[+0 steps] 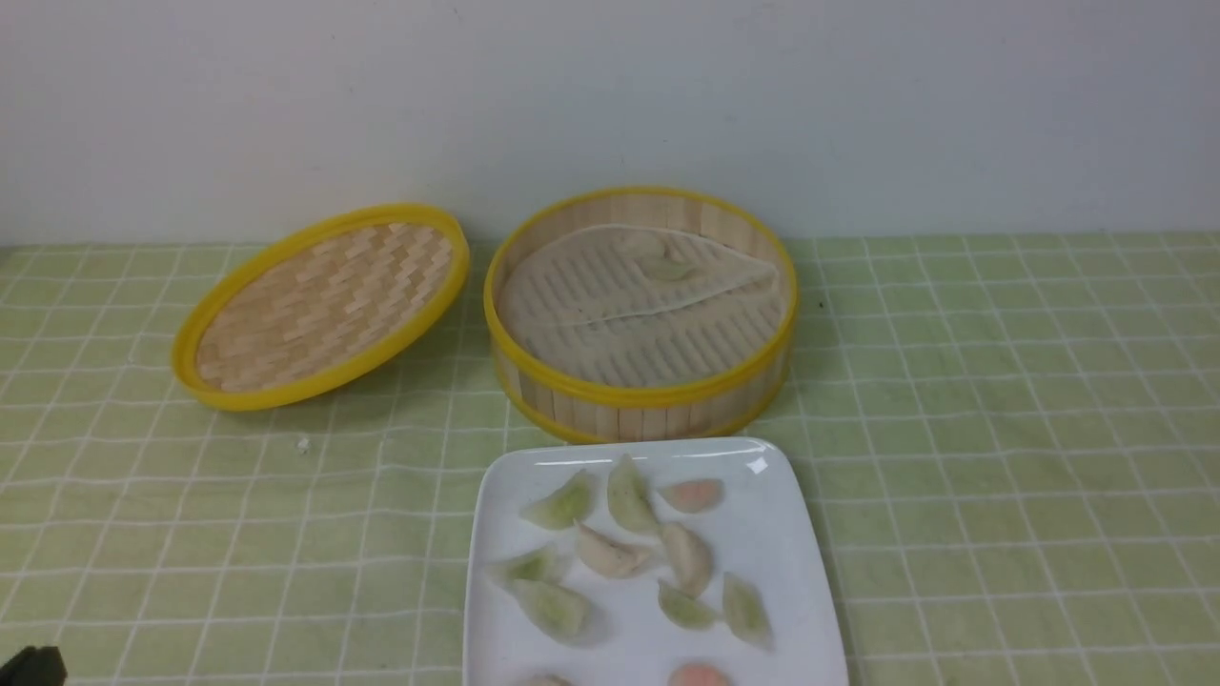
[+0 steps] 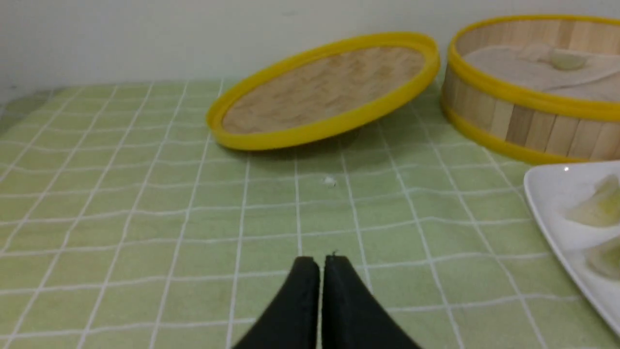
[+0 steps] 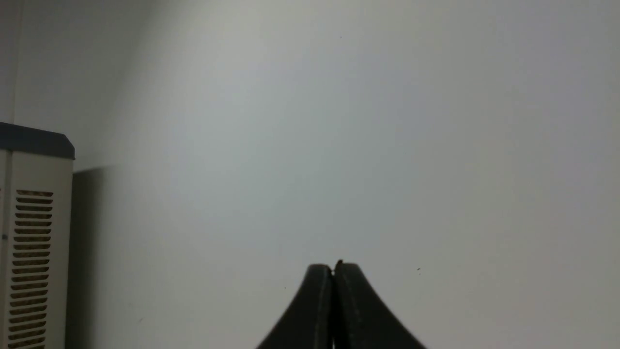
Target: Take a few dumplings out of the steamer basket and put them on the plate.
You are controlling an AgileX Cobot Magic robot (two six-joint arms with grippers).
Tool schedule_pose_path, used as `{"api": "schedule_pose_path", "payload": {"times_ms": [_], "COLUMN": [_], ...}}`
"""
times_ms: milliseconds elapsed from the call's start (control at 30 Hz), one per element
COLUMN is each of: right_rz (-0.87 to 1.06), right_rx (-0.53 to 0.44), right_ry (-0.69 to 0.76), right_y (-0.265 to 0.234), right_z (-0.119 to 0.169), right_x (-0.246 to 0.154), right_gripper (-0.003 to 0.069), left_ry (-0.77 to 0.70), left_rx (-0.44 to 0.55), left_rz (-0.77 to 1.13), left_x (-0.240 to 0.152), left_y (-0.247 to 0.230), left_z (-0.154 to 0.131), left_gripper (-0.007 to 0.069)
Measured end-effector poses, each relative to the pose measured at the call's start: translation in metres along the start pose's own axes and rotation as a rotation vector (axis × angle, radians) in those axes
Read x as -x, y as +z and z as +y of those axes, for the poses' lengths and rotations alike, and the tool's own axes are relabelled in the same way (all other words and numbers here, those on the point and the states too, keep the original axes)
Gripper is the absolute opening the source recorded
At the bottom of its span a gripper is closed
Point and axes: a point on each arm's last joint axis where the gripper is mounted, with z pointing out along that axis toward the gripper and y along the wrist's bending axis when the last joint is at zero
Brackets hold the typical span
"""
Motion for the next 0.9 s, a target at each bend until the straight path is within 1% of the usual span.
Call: {"api": "schedule_pose_path", "payload": {"times_ms": [167, 900], "right_rz": [0.0, 0.001], "right_rx": [0.0, 0.0], "right_ry": [0.0, 0.0], "right_y": [-0.0001, -0.0001], "right_z": [0.0, 0.0], "right_x": [0.0, 0.0], "right_gripper": [-0.0014, -0.0014], "left_ry": [-0.004, -0.006], "left_rx": [0.002, 0.001], "left_rz": [0.064, 0.071], "left_x": [-0.0063, -0.0069], "left_y": [0.0, 0.0], "left_z": [0.0, -0.0001], "left_gripper": [-0.0006, -0.0006]}}
